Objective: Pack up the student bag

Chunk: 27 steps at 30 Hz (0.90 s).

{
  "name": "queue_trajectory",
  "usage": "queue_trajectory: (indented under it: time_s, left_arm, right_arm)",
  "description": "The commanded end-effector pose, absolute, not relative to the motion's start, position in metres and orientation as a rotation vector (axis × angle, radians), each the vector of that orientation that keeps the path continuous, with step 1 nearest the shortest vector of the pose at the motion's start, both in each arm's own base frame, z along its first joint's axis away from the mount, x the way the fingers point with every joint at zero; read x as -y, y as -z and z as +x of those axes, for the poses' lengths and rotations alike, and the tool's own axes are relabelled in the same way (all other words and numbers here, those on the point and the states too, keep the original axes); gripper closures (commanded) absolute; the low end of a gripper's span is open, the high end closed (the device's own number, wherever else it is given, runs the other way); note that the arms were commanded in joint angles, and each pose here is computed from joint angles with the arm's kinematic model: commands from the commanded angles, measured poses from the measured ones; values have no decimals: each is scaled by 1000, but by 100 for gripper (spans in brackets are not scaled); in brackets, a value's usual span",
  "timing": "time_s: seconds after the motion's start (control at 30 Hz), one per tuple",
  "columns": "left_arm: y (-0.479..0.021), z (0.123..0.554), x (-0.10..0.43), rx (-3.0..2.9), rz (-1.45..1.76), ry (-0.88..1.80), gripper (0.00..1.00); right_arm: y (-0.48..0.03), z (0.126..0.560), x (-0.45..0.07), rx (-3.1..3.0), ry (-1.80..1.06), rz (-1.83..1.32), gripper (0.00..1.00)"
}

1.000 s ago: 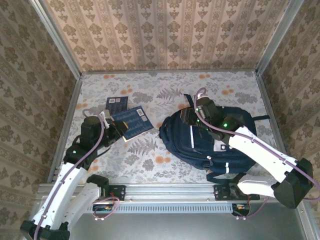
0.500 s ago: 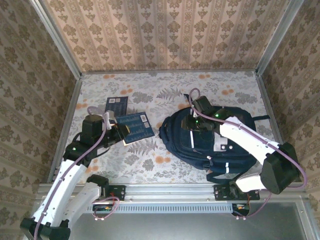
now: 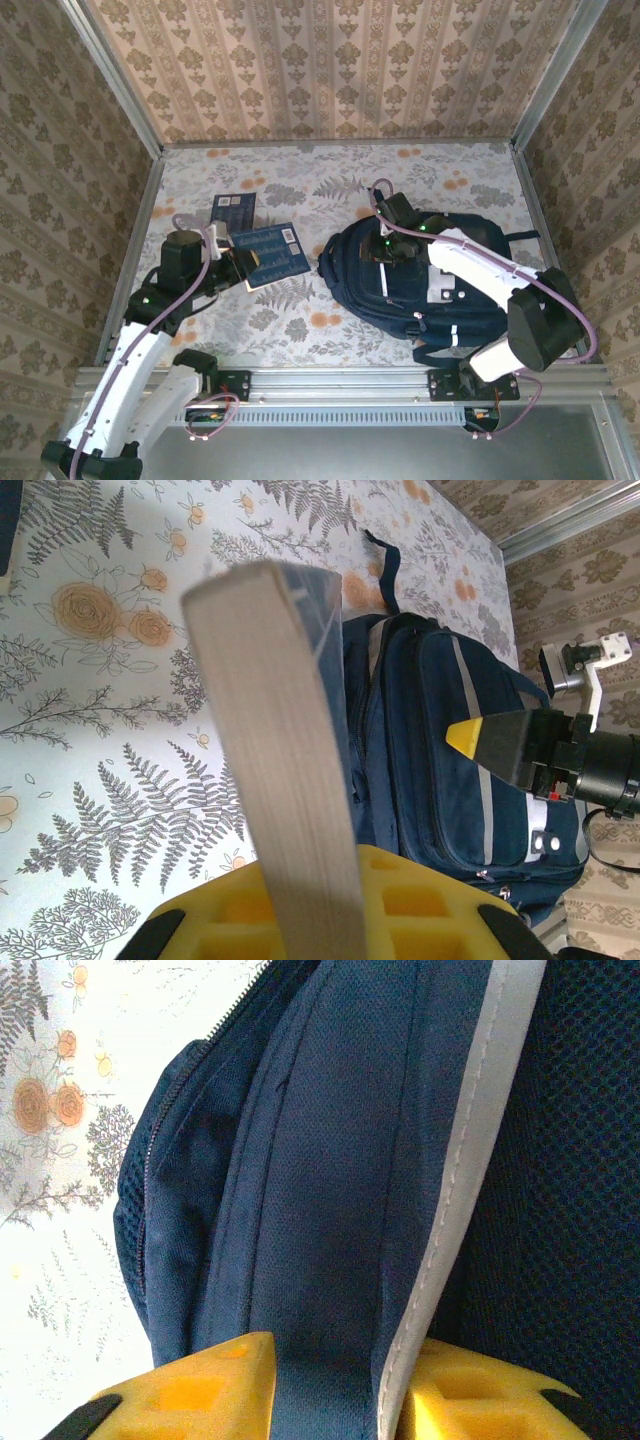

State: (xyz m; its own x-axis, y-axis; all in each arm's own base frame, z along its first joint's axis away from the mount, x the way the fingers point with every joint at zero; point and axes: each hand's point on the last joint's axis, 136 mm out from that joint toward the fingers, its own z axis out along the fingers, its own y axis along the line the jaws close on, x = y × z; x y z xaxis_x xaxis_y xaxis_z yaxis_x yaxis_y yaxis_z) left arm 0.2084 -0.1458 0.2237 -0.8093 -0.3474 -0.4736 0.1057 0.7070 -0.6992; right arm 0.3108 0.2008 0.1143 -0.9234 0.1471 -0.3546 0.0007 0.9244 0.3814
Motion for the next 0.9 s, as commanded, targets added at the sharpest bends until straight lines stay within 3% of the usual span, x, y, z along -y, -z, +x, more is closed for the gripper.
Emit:
queue_trajectory:
  time_s: [0.0,0.13,0.27,0.43,0.63,0.87]
  left_arm:
    - [-244,210,147,-2252,-124,1014,100]
    - [-245,209,146,-2252,-117,1009,100]
    - [-253,208,145,-2242,-91,997,100]
    - [-264,208,148,-2228,-53,1006,100]
    - [-276,208,170,-2175,26,1185,100]
    - [-277,207,189,-2164,55,1360,100]
  right_arm:
    - [-105,312,-201,-2713,-541,121,69]
    - [-109,313,-197,-2681,-570,145,91]
    - [-147,311,-202,-2569,-737,69,99]
    - [-207,308,-190,-2415,-971,122,100]
    - [-278,289,-207,-2211,-1309,-72,100]
    - [-320,276,-212,-2056,-1553,-169,100]
